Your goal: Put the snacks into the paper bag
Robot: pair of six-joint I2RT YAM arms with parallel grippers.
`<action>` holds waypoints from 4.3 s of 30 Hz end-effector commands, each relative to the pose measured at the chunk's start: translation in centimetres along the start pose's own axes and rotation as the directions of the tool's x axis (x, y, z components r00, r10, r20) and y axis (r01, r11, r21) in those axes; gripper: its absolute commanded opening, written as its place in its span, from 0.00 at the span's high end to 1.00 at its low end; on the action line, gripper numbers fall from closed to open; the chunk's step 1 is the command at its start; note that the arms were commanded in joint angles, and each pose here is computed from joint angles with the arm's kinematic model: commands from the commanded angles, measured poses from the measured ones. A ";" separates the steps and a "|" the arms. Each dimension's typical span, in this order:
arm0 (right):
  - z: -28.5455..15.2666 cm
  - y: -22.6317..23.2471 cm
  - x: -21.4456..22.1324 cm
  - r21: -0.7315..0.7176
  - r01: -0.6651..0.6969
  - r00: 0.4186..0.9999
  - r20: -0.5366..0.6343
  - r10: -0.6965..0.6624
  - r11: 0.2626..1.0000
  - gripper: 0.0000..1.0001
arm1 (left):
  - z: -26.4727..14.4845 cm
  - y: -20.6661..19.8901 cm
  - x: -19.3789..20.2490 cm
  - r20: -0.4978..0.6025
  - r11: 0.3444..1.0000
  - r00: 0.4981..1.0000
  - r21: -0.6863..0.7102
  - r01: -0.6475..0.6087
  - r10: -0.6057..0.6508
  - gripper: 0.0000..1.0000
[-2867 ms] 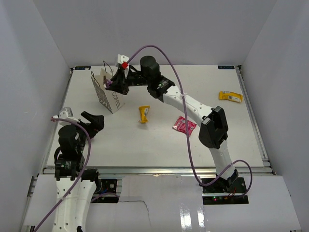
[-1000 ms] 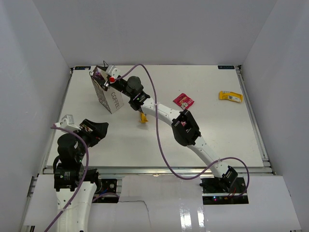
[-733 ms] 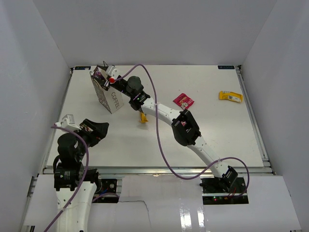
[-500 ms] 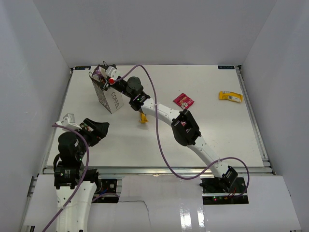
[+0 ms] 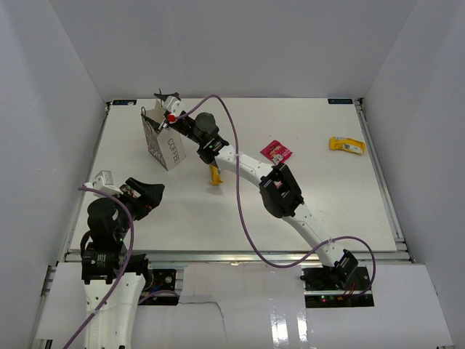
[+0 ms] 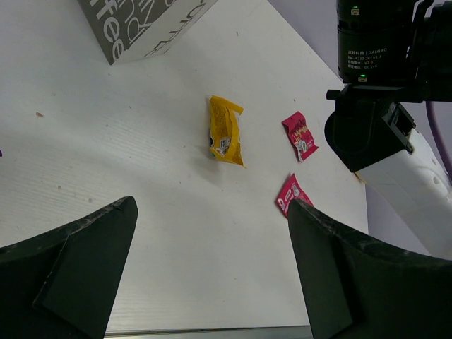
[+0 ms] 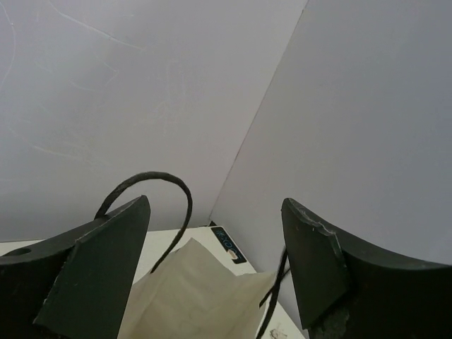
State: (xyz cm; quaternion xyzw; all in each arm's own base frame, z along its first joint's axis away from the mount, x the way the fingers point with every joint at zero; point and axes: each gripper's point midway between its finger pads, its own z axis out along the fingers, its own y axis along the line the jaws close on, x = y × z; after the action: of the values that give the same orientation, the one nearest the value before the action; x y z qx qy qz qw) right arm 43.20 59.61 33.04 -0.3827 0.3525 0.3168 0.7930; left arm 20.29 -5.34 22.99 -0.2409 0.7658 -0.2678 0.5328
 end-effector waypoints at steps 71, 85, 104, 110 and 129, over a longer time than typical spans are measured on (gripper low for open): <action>-43.8 -3.5 -3.6 -0.039 -0.643 0.481 -0.797 0.364 0.765 0.17 | 8.8 -3.6 -10.1 0.115 0.960 0.975 0.182 -0.211 0.192 0.73; -44.2 -3.3 -3.7 -0.044 -0.630 0.485 -0.802 0.349 0.775 0.17 | 12.9 -17.1 -16.7 0.212 0.773 0.912 0.484 -0.409 0.350 0.74; -46.1 -3.1 -3.5 -0.012 -0.612 0.463 -0.816 0.346 0.791 0.16 | 22.9 -10.7 -17.2 0.185 0.801 0.851 0.287 -0.525 0.492 0.64; -46.0 -3.4 -3.2 -0.005 -0.613 0.459 -0.817 0.350 0.790 0.16 | 23.0 -9.2 -16.5 0.173 0.816 0.853 0.250 -0.521 0.492 0.48; -50.4 -13.5 6.3 0.731 -0.161 -0.019 -0.674 0.738 0.664 0.14 | 15.5 -16.1 -17.4 0.220 0.796 0.915 0.450 -0.404 0.339 0.23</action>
State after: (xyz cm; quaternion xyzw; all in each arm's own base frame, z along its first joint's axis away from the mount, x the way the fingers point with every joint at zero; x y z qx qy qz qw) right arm 38.35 14.92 9.74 -0.2591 0.8962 0.2351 0.2729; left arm 45.49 -6.58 36.91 0.0238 0.7088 -0.2734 0.6499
